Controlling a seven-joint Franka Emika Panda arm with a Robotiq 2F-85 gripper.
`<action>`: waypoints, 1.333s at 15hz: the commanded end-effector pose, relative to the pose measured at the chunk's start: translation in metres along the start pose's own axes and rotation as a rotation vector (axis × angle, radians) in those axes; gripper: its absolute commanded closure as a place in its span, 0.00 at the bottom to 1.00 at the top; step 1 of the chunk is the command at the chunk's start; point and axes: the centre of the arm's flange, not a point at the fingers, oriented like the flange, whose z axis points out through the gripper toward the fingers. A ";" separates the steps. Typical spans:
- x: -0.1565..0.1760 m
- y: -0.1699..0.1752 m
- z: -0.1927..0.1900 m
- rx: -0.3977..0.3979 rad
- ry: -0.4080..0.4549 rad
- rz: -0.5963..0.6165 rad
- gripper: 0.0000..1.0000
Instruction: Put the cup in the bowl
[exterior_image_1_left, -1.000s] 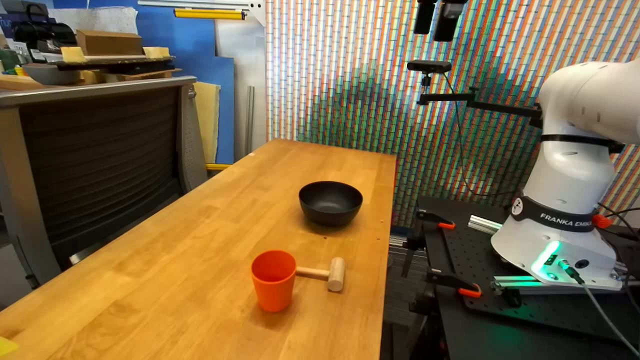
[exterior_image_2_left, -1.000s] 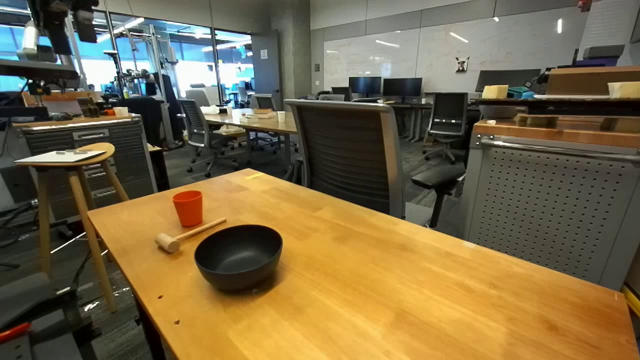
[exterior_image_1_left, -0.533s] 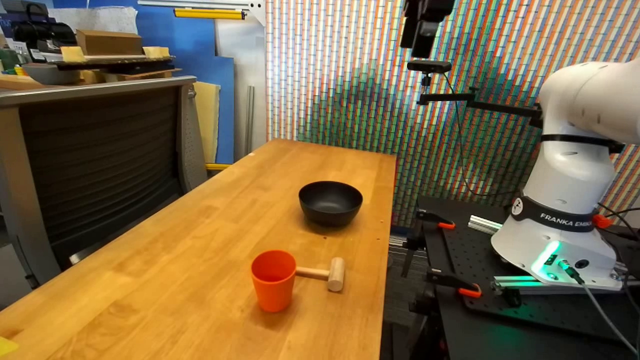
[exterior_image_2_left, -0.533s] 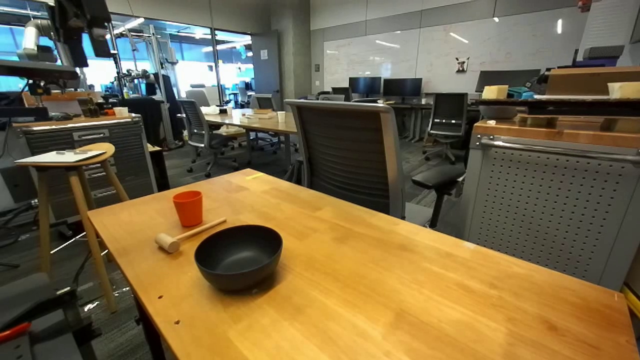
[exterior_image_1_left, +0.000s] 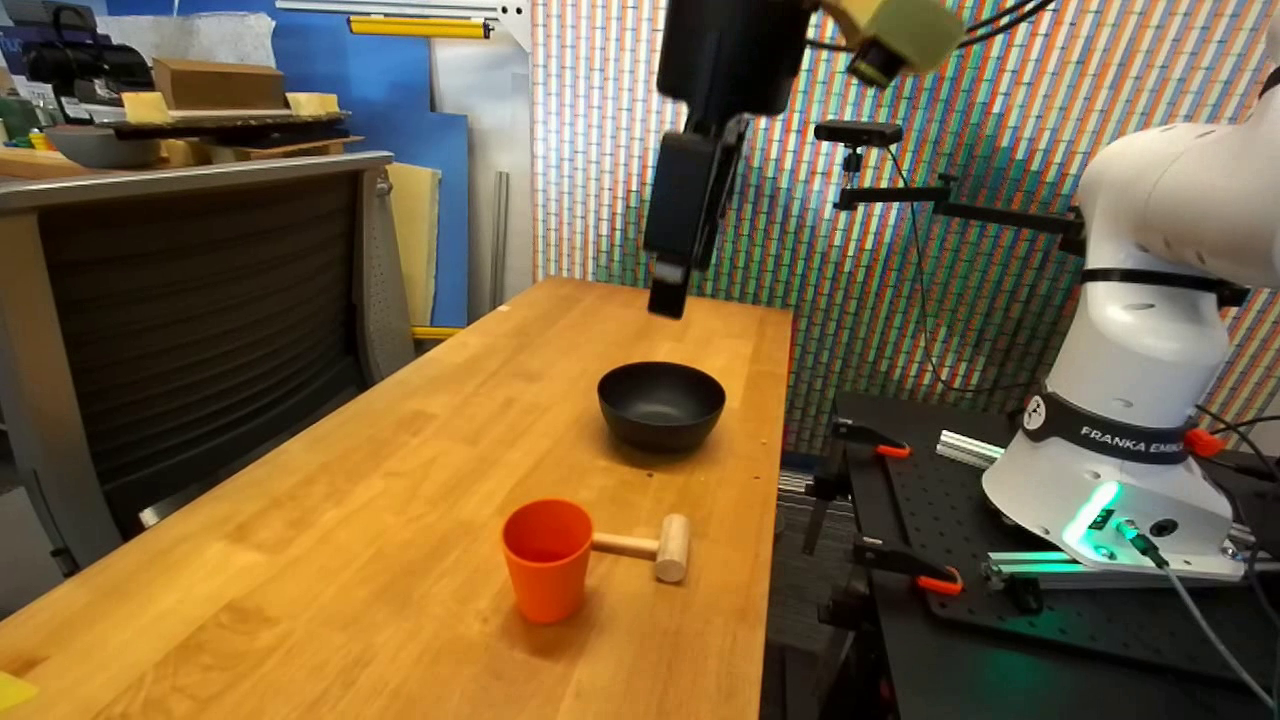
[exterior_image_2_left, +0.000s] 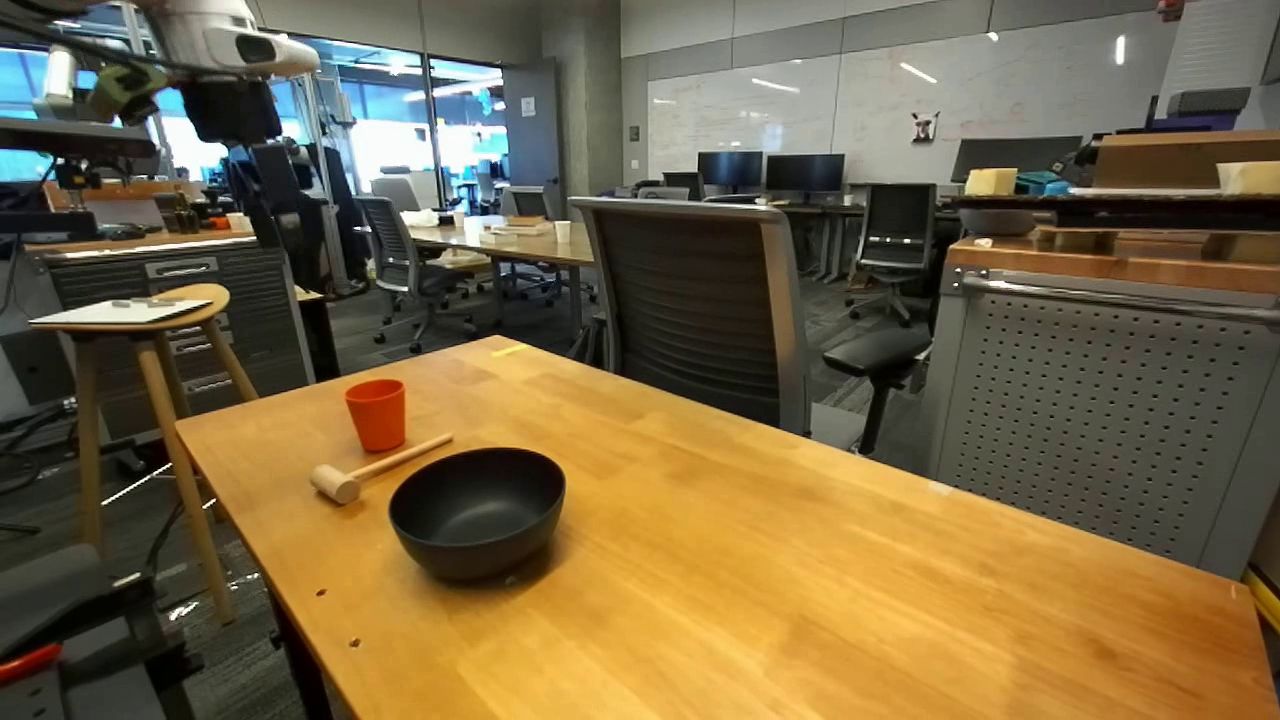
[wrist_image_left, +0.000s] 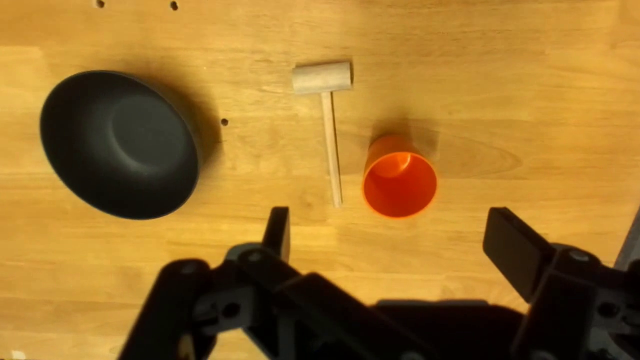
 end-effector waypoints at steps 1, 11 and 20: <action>0.023 -0.025 0.061 -0.028 -0.011 0.037 0.00; 0.061 -0.048 0.169 -0.078 -0.010 0.030 0.00; 0.062 -0.055 0.217 -0.071 -0.062 0.027 0.58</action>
